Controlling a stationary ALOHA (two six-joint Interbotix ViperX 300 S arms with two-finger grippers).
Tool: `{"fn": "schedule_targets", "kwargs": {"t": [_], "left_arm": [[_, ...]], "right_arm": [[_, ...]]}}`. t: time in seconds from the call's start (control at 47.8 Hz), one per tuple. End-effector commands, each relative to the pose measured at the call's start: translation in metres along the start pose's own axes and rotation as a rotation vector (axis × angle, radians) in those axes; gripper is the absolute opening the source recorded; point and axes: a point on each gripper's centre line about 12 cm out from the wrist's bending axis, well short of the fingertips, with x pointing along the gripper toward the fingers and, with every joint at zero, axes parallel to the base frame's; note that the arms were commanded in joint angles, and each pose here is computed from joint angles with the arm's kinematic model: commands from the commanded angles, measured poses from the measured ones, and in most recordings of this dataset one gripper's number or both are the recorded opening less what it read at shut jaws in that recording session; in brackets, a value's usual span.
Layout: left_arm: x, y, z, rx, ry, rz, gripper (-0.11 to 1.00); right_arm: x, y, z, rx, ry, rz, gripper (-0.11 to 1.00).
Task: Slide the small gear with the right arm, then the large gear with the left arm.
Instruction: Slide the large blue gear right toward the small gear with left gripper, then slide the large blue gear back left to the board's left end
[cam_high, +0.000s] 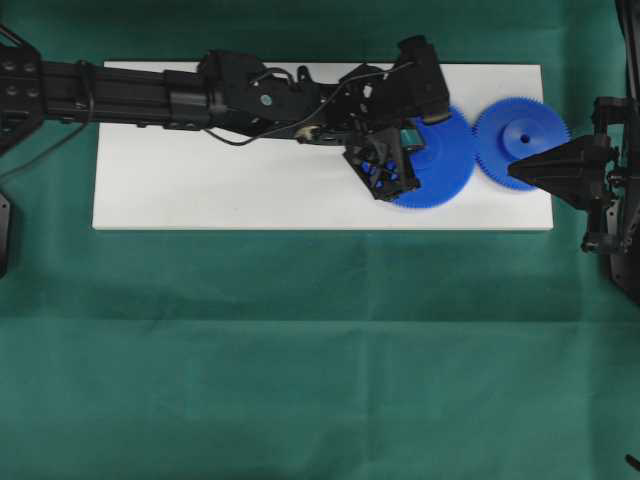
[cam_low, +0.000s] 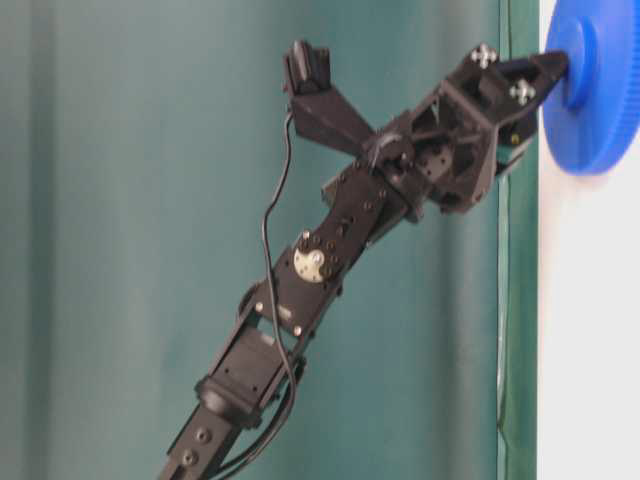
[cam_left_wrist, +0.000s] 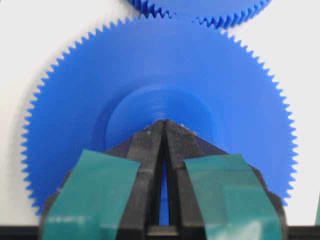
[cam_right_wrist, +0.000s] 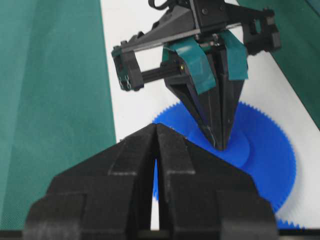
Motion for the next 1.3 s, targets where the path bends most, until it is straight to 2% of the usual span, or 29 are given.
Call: {"fn": "schedule_targets", "kwargs": {"t": [0.0,0.669,0.837,0.941,1.088,1.276], "left_arm": [[-0.002,-0.005,0.009,0.009,-0.009,-0.006,0.0],[-0.007,-0.002,0.01,0.009,-0.006,-0.001,0.0],[-0.016,0.003,0.003,0.011,0.018,0.005,0.0],[-0.025,0.011,-0.013,-0.004,0.056,0.017,0.0],[-0.038,0.03,-0.054,-0.042,0.143,0.044,0.0],[-0.067,0.056,-0.12,-0.156,0.237,0.092,0.0]], "right_arm": [[0.001,0.002,0.004,-0.003,-0.013,0.009,0.5],[0.0,0.001,0.003,-0.001,-0.01,0.009,0.5],[0.0,0.001,0.002,0.0,-0.012,0.009,0.5],[-0.001,0.001,0.002,0.001,-0.015,0.01,0.5],[-0.001,0.002,0.003,0.004,-0.02,0.013,0.5],[-0.001,0.003,0.008,0.005,-0.031,0.017,0.5]]}}
